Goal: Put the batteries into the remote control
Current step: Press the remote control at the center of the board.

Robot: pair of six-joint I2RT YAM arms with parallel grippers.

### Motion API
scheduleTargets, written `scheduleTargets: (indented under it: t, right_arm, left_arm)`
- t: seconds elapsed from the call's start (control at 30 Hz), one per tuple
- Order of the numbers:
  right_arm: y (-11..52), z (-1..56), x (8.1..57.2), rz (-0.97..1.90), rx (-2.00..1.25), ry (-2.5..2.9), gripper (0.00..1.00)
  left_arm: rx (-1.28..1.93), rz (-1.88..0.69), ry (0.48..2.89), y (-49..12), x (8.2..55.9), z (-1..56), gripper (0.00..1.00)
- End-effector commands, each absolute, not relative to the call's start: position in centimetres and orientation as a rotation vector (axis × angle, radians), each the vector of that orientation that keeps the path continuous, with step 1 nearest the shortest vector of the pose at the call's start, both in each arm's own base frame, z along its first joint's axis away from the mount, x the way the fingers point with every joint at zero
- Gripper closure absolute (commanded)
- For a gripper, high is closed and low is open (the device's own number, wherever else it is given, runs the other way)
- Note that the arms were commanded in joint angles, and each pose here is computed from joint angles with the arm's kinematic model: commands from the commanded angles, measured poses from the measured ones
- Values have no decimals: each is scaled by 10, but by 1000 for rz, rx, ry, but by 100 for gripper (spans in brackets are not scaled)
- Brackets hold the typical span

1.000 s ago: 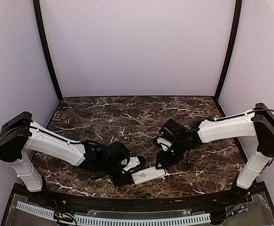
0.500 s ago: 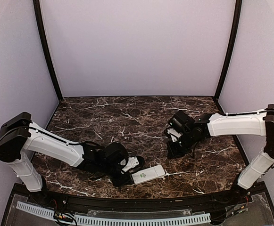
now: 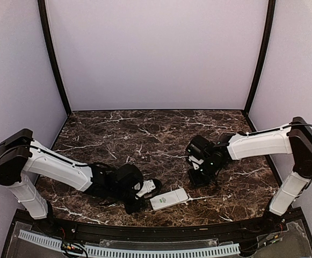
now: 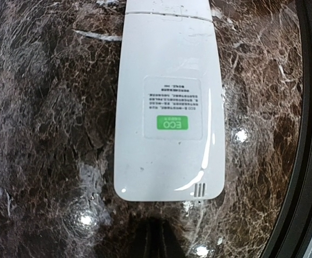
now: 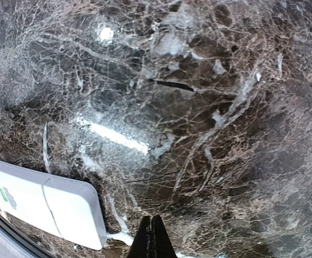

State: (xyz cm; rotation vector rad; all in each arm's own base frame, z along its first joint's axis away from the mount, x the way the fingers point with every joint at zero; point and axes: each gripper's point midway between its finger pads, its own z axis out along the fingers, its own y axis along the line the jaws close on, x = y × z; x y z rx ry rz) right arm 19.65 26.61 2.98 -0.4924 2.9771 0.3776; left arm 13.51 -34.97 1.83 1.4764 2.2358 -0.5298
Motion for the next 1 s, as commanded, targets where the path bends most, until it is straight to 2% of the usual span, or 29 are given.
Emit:
scheduleTargets:
  t: [0.0, 0.47, 0.7, 0.97]
  right_arm:
    - [257, 23, 193, 308, -464, 3000, 100]
    - [256, 13, 185, 275, -466, 3033, 100]
    - [323, 5, 145, 344, -679, 3049, 100]
    - [330, 8, 142, 327, -658, 3038, 100]
  left_arm:
    - [1534, -510, 2293, -336, 123, 5, 100]
    - [1542, -515, 2296, -337, 122, 3, 100]
    - [1589, -610, 2263, -363, 119, 7, 100]
    - [1598, -613, 2235, -370, 121, 8, 100]
